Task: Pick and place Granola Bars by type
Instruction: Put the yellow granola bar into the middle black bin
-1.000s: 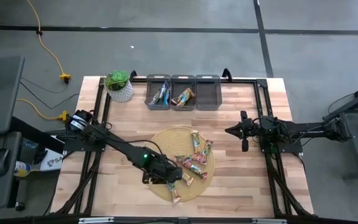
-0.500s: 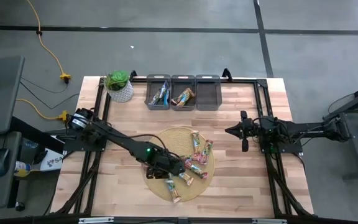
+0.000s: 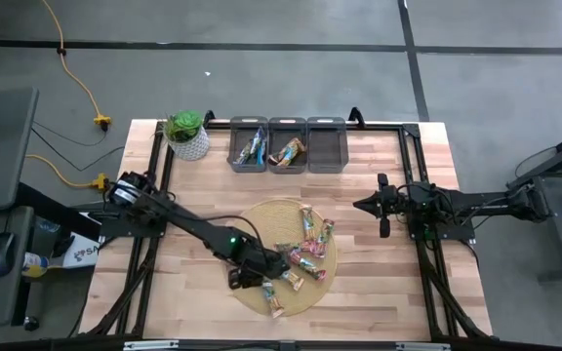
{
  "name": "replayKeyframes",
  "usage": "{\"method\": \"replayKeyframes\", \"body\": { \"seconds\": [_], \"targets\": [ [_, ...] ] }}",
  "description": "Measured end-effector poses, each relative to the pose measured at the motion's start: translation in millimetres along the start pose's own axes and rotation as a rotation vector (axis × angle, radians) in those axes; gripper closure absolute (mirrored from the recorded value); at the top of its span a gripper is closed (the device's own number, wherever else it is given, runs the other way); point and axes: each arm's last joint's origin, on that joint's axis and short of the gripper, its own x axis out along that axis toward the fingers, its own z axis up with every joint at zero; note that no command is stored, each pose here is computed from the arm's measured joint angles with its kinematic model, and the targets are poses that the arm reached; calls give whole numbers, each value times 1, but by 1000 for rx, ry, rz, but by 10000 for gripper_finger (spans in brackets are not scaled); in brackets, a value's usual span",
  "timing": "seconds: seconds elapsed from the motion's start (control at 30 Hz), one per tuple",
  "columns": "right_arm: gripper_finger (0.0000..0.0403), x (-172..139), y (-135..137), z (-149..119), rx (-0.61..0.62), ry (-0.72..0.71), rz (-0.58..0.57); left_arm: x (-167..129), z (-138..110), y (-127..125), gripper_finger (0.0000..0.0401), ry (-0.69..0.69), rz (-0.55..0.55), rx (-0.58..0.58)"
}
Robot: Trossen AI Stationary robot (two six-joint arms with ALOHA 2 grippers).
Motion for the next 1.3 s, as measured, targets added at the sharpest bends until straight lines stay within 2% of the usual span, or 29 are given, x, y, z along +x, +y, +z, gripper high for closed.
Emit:
{"method": "replayKeyframes", "body": {
  "seconds": [0.13,0.4,0.7,1.3],
  "targets": [
    [403,0,0,0,0,-3,1,1,-6,10,122,21,76,-39],
    [403,0,0,0,0,-3,1,1,0,7,122,-14,62,-93],
    [403,0,0,0,0,1,0,22,4,10,122,-25,96,-129],
    [403,1,0,-1,0,11,-2,27,8,11,122,-53,131,-156]
  ]
}}
